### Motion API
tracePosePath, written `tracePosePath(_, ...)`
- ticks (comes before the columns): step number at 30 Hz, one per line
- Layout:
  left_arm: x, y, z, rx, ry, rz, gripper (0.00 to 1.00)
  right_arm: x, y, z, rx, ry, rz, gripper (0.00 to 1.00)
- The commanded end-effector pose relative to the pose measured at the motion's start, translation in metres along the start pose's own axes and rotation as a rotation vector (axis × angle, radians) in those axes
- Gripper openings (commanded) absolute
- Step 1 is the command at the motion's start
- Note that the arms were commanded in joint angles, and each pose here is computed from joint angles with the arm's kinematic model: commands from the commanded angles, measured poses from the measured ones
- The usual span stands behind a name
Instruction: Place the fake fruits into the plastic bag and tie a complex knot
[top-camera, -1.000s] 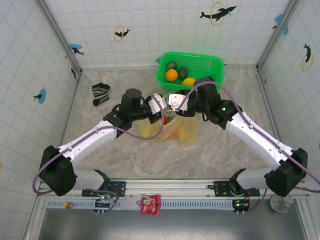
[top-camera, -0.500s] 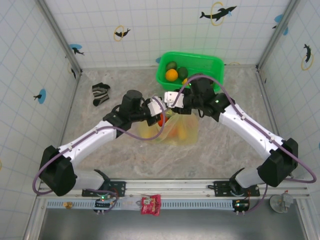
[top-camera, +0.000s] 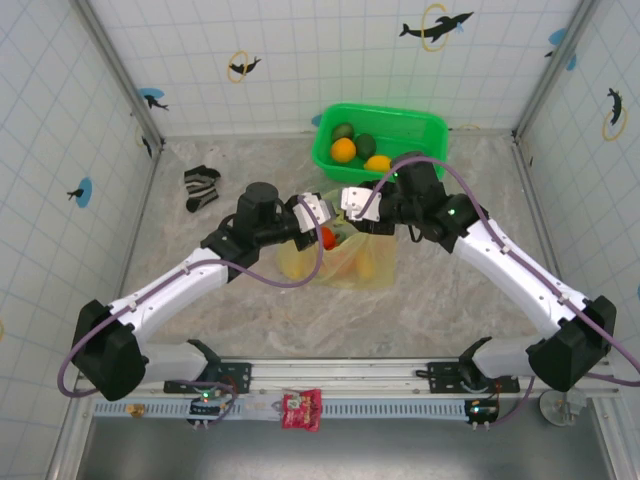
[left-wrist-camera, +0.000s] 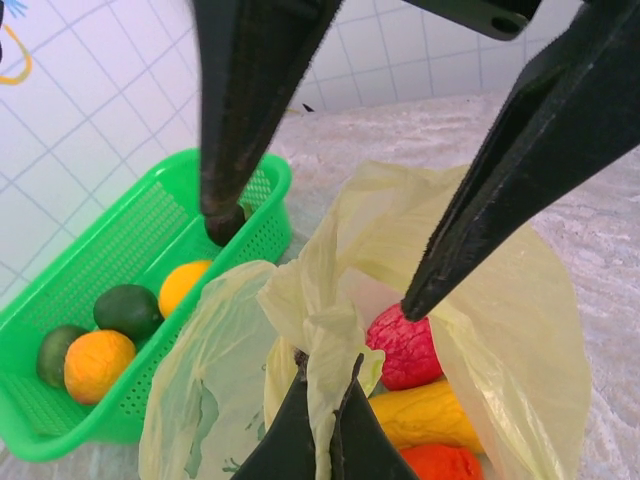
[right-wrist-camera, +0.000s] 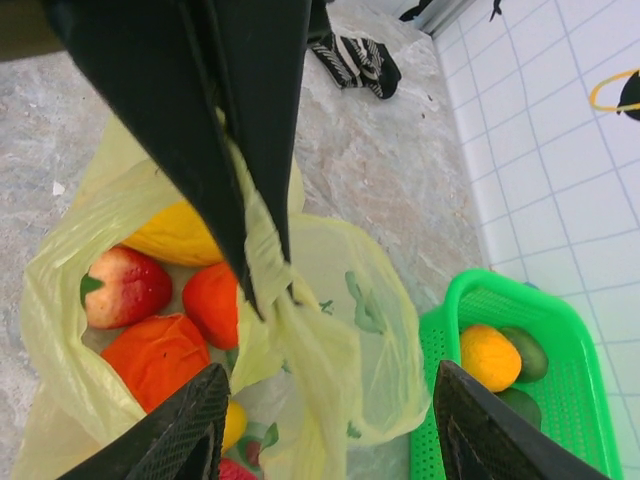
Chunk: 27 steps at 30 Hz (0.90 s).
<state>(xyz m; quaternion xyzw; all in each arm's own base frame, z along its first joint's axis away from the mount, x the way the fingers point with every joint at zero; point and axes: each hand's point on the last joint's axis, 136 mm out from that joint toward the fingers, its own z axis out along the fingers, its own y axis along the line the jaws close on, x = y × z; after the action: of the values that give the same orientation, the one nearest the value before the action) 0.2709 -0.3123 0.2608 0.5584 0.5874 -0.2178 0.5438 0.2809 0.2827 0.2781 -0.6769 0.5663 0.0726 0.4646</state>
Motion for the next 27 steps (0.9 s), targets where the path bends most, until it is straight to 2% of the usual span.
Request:
tracePosePath(1, -0.016, 0.004, -0.007, -0.008, -0.074, -0.015, 0.00, -0.001, -0.005, -0.010, 0.033, -0.019, 0.024, 0.57)
tracePosePath(7, -0.019, 0.002, -0.009, 0.011, -0.106, -0.028, 0.00, -0.007, -0.004, -0.011, 0.016, -0.067, 0.048, 0.57)
tracePosePath(12, -0.017, -0.001, -0.010, 0.022, -0.106, -0.025, 0.00, -0.005, 0.000, 0.010, -0.050, -0.034, 0.043, 0.58)
tracePosePath(17, -0.017, -0.003, -0.011, 0.027, -0.108, -0.017, 0.00, -0.002, 0.006, 0.029, -0.098, 0.009, 0.016, 0.54)
tracePosePath(20, -0.018, -0.004, -0.011, 0.033, -0.108, -0.013, 0.00, 0.003, 0.006, 0.036, -0.107, 0.039, 0.000, 0.44)
tracePosePath(25, -0.017, -0.006, -0.012, 0.041, -0.105, 0.001, 0.00, -0.001, 0.002, 0.041, -0.095, 0.045, -0.022, 0.20)
tracePosePath(27, -0.016, -0.007, -0.013, 0.039, -0.105, 0.004, 0.00, -0.001, 0.001, 0.042, -0.083, 0.050, -0.033, 0.14)
